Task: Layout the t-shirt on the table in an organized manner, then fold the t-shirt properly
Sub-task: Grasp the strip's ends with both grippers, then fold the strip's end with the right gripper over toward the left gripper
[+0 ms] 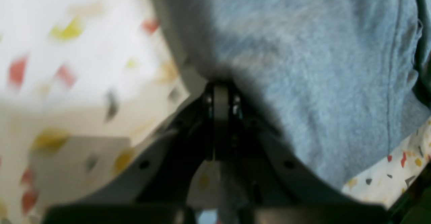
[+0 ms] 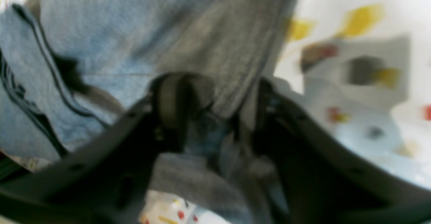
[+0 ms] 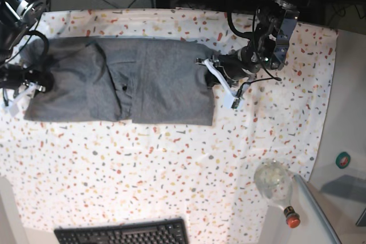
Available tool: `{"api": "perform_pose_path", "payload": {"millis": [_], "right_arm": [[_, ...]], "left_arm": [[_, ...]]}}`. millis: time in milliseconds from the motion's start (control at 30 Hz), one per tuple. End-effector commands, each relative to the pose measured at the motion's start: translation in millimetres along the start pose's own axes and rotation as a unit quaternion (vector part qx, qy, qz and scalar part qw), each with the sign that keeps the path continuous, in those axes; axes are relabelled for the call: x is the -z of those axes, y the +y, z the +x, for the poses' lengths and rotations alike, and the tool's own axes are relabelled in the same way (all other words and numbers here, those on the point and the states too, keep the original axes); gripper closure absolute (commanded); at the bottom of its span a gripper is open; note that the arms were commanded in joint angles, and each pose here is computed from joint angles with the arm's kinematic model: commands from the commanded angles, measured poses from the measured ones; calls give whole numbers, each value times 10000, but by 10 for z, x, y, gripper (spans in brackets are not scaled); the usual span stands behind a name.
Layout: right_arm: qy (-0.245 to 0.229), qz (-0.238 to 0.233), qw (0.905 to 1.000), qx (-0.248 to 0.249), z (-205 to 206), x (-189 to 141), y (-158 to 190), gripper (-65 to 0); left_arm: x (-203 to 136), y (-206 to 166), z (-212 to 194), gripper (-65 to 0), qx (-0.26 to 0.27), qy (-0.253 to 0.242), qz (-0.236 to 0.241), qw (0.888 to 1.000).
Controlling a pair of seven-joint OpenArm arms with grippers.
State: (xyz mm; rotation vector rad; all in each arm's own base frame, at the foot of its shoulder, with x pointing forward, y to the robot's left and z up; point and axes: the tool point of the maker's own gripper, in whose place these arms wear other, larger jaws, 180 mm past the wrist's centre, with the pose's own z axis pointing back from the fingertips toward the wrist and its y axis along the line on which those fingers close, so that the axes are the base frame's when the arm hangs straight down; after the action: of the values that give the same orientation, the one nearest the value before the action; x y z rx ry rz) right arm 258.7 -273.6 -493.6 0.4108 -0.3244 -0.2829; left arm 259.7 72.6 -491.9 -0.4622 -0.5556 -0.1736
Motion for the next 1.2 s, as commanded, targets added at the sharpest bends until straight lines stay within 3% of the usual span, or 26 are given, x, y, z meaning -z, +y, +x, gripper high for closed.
{"api": "perform_pose_path", "payload": {"millis": [0, 167, 333, 467, 767, 1167], "right_arm": [[-8, -61, 10000, -63, 73, -61, -33, -182], [-297, -207, 9992, -143, 275, -162, -117, 0], [-194, -432, 9973, -568, 367, -162, -109, 0], [-316, -678, 9900, -1197, 494, -258, 33, 0], [-629, -948, 9459, -3040, 550, -423, 911, 0], [-695, -883, 9319, -3447, 327, -525, 1659, 0]], "left_arm": [[10, -34, -21, 0, 144, 103, -31, 9998], [22, -87, -34, 0, 206, 130, -87, 9997], [23, -79, 2, 0, 222, 101, -76, 9997], [44, -108, 82, 0, 282, 54, -107, 9995], [200, -450, 298, 0, 162, -163, -418, 9989], [201, -490, 302, 0, 153, -186, -454, 9987]]}}
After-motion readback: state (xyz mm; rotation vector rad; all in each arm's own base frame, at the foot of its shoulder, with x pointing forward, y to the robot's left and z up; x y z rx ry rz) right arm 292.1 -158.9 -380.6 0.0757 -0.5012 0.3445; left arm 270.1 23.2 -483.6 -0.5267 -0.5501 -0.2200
